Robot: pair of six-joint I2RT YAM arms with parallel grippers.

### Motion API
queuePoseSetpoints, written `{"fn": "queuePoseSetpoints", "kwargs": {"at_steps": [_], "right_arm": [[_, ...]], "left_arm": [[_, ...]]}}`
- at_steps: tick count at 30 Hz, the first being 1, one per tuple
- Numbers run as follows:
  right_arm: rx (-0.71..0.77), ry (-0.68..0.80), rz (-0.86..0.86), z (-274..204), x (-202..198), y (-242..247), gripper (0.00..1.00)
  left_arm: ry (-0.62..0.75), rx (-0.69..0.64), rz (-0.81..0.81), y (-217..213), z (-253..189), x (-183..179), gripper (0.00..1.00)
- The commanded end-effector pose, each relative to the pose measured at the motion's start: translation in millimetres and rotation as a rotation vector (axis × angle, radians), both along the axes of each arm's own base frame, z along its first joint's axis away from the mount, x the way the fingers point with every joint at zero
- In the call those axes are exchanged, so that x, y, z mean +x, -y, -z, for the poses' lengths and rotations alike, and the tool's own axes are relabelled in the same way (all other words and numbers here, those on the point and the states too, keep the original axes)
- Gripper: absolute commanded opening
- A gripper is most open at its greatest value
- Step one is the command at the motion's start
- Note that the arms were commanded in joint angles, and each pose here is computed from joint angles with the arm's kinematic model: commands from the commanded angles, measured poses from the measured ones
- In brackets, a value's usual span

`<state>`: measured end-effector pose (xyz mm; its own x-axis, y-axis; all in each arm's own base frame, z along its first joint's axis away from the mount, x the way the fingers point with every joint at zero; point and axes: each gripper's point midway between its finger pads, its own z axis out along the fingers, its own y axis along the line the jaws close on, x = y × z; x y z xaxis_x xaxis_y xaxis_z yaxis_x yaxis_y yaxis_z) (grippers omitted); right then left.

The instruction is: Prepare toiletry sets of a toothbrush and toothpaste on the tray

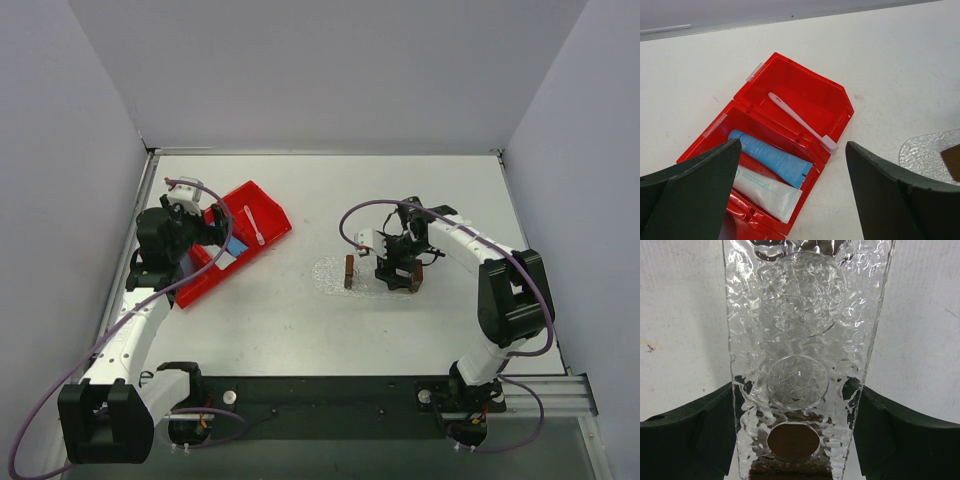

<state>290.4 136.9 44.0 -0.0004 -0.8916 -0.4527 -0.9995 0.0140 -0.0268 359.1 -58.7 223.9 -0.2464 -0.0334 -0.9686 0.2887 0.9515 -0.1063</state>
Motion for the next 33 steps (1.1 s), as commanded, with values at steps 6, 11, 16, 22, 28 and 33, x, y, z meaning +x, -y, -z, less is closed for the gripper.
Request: {"fn": "queuePoseSetpoints", "kwargs": {"at_steps": [6,11,16,22,28,33], "right_arm": [[0.054,-0.003,-0.029,-7.4,-3.9,-7.1,0.00],[0.047,0.001,-0.031,-7.0,-3.3,-5.8,0.06],[0.039,0.006,-0.029,-7.4,-1.4,-4.2,0.13],[0.030,0.015,-0.028,-8.2,0.2,-2.2,0.18],[0.023,0.015,-0.028,-7.2,0.0,-0.5,0.21],[0.018,0.018,-0.033,-6.7,-1.5,0.9,0.21]], "left_arm": [[0.059,0.010,0.015,0.7,-15.0,0.1,0.96],[0.058,0.011,0.017,0.9,-14.3,-0.2,0.96],[0.060,0.010,0.018,1.2,-14.7,-0.1,0.96],[0.063,0.010,0.018,1.2,-15.7,-0.5,0.96],[0.064,0.010,0.020,1.4,-16.0,-1.1,0.96],[0.064,0.010,0.021,1.7,-16.1,-1.2,0.96]]}}
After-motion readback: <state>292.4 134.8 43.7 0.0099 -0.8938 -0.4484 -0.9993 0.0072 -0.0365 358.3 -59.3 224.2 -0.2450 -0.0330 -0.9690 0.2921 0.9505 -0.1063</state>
